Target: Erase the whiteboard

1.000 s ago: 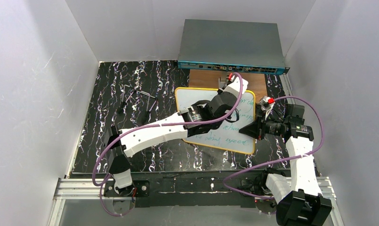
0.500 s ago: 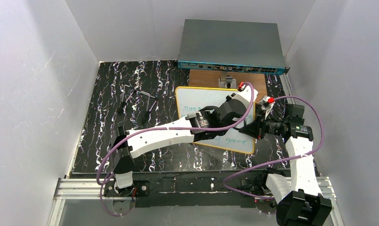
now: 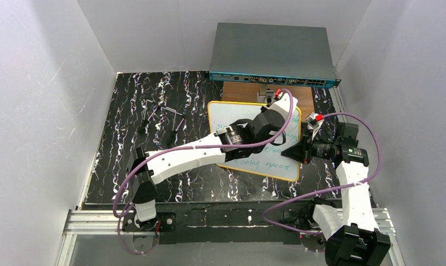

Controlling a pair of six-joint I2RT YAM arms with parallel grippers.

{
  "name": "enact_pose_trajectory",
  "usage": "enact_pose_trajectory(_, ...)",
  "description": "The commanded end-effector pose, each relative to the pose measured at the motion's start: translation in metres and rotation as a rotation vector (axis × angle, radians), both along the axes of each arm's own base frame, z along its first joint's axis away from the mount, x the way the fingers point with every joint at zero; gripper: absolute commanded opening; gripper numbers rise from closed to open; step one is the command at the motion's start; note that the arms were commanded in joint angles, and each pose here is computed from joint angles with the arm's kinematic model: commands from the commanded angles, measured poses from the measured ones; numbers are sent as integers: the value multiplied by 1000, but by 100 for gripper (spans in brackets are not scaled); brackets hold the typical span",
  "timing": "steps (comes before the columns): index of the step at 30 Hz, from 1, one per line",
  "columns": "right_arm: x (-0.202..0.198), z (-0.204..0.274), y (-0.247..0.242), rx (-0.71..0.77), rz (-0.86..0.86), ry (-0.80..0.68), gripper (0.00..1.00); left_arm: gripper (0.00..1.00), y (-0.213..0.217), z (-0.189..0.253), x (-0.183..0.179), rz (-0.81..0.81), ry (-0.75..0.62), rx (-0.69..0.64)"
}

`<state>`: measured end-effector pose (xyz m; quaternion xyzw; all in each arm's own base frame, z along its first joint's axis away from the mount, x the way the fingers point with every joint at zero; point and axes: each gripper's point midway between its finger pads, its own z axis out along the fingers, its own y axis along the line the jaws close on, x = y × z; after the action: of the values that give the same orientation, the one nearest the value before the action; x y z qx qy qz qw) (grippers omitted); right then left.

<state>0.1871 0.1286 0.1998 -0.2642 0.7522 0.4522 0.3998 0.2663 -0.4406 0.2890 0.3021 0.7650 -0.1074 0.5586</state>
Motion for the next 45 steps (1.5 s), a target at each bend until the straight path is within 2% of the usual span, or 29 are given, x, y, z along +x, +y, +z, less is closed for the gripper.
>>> enact_pose_trajectory(1,-2,25,8,35,78,-164,1,0,-26,23,-29,-97,-3,-72)
enact_pose_trajectory(5,-3,26,8,40,83,-168,1,0,-43,20,-44,-139,-3,-71)
enact_pose_trajectory(9,-5,27,8,38,83,-179,1,0,-37,23,-33,-95,-47,-40)
enact_pose_trajectory(17,-6,29,9,40,87,-187,1,0,9,34,12,65,-59,-44)
enact_pose_trajectory(23,-6,28,9,40,87,-184,1,0,29,40,23,102,-56,-55)
enact_pose_trajectory(29,-5,28,9,39,86,-184,1,0,7,40,4,-16,-8,-94)
enact_pose_trajectory(36,-5,27,9,39,86,-181,1,0,-35,30,-30,-140,12,-69)
enact_pose_trajectory(40,-5,27,9,40,85,-178,1,0,-37,32,-26,-132,2,-46)
enact_pose_trajectory(45,-5,28,9,41,87,-182,1,0,-6,35,8,15,-26,-8)
